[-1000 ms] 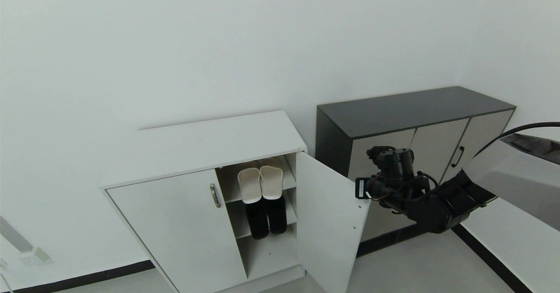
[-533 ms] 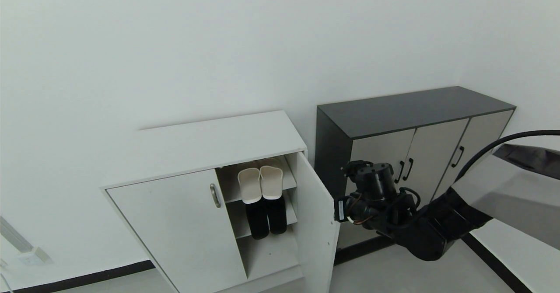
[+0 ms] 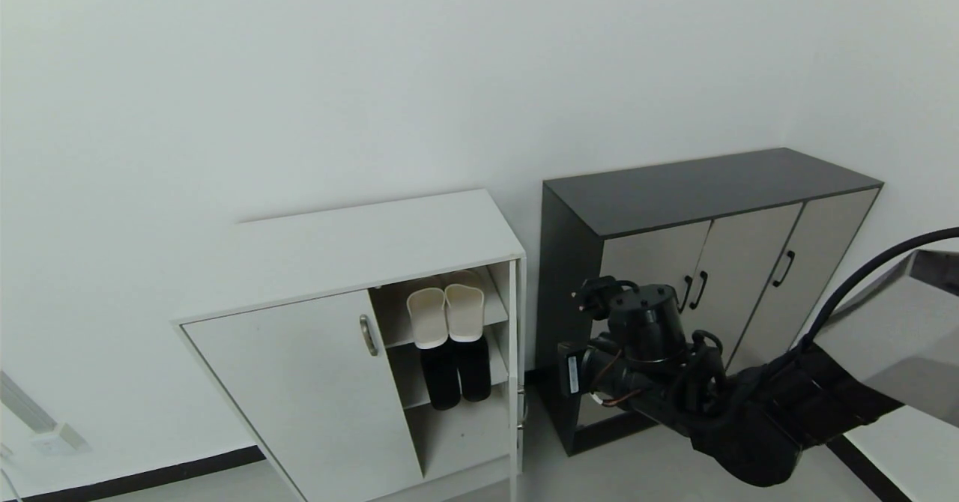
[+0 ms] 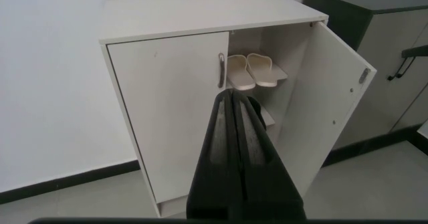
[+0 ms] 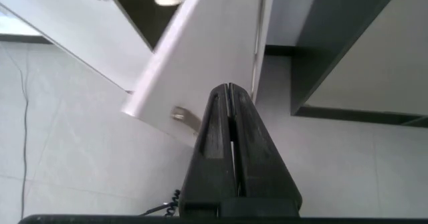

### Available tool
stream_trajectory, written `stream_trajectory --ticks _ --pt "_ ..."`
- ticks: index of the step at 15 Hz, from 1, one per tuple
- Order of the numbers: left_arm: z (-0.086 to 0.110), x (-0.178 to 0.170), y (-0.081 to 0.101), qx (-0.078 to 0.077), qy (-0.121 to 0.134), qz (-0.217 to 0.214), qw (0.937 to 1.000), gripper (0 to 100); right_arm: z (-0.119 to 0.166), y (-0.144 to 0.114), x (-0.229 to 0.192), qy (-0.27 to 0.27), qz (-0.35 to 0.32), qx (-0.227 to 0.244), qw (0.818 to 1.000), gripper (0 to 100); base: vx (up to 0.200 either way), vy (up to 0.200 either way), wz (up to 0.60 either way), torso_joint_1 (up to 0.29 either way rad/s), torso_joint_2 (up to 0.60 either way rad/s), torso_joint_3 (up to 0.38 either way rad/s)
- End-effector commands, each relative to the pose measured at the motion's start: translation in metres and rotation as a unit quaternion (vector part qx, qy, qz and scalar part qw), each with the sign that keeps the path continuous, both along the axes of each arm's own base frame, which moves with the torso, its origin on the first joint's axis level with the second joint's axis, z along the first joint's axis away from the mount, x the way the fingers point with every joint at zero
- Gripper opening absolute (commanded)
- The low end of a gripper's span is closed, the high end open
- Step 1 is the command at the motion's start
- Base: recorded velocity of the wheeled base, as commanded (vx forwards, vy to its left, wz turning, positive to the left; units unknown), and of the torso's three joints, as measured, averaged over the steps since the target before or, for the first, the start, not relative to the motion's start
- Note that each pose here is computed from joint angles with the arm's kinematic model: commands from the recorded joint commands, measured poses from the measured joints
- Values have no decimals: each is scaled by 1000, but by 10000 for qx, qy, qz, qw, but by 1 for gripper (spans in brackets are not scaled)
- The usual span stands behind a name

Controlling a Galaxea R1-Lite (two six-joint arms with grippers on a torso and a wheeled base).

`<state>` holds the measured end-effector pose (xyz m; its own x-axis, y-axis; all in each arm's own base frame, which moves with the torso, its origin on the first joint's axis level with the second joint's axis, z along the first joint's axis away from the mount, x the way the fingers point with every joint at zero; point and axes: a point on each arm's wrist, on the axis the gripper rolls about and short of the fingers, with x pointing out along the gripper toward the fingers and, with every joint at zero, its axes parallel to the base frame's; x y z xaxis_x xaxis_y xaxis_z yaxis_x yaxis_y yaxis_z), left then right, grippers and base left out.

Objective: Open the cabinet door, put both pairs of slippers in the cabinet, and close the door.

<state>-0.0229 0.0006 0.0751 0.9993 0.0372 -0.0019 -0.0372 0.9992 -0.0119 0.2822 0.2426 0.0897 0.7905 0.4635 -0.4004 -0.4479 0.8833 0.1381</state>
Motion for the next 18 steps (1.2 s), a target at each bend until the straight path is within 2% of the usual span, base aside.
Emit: stream_trajectory --ticks 1,9,16,18 --pt "0 0 0 -2 6 6 10000 0 9 -2 -4 -78 9 60 10000 0 0 0 0 0 0 0" --pt "0 0 0 -9 5 6 10000 0 7 -2 -4 -60 26 16 10000 0 0 0 0 0 0 0" --pt "0 0 0 -9 5 6 10000 0 6 -3 -5 -19 99 42 9999 0 0 0 600 1 4 1" --pt "0 0 0 6 14 -25 10000 0 6 -9 0 -23 37 60 10000 0 0 0 0 0 0 0"
